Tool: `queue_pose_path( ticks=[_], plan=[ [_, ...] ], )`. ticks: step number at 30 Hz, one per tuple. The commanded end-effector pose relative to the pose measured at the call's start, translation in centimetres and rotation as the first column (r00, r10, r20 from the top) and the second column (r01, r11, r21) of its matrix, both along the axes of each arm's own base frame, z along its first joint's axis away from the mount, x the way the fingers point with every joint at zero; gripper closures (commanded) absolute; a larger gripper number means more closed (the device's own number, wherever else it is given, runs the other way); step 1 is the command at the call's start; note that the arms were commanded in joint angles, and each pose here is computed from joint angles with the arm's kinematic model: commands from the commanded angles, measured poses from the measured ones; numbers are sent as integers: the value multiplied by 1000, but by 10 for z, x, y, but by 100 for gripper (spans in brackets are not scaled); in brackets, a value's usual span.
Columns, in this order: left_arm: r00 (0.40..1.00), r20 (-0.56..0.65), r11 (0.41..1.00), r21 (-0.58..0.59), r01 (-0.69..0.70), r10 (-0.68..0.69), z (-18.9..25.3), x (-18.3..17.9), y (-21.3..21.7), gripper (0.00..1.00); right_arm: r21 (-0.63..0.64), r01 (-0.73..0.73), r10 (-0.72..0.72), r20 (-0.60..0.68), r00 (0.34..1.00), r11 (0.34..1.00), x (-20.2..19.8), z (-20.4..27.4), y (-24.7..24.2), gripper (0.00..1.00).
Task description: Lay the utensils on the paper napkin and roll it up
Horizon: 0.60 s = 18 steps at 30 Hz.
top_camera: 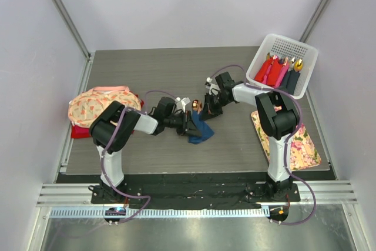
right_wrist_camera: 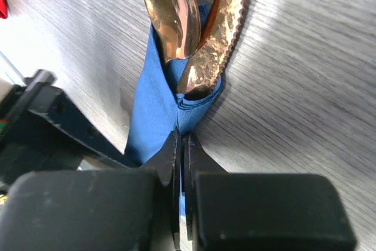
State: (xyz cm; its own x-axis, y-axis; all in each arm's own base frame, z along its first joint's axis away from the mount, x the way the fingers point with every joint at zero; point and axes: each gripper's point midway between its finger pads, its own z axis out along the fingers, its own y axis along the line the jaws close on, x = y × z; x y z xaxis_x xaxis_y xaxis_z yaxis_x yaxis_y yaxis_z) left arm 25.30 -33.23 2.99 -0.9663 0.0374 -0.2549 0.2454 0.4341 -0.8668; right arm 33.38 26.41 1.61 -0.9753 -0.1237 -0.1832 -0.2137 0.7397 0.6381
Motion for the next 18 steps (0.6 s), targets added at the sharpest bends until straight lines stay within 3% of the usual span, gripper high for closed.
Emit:
queue_pose_path(
  ticks=[1, 6, 14, 18],
  plan=[
    [997, 72, 999, -28, -34, 36, 27, 11, 0, 75, -199, -17, 23, 28, 999, 980, -1, -43, -27, 99],
    [998, 60, 999, -28, -23, 25, 34, 9, -2, 72, -207, -23, 28, 21, 999, 978, -3, -48, -26, 99],
    [996, -1, 995, 58, 85, -85, 6, -26, 6, 83, -213, -3, 7, 19, 1000, 977, 1, -47, -26, 99],
    [994, -88, 990, 123, 70, -60, -21, -30, 16, 92, -205, 4, 2, 31, 1000, 979, 6, -43, -23, 99]
  ],
)
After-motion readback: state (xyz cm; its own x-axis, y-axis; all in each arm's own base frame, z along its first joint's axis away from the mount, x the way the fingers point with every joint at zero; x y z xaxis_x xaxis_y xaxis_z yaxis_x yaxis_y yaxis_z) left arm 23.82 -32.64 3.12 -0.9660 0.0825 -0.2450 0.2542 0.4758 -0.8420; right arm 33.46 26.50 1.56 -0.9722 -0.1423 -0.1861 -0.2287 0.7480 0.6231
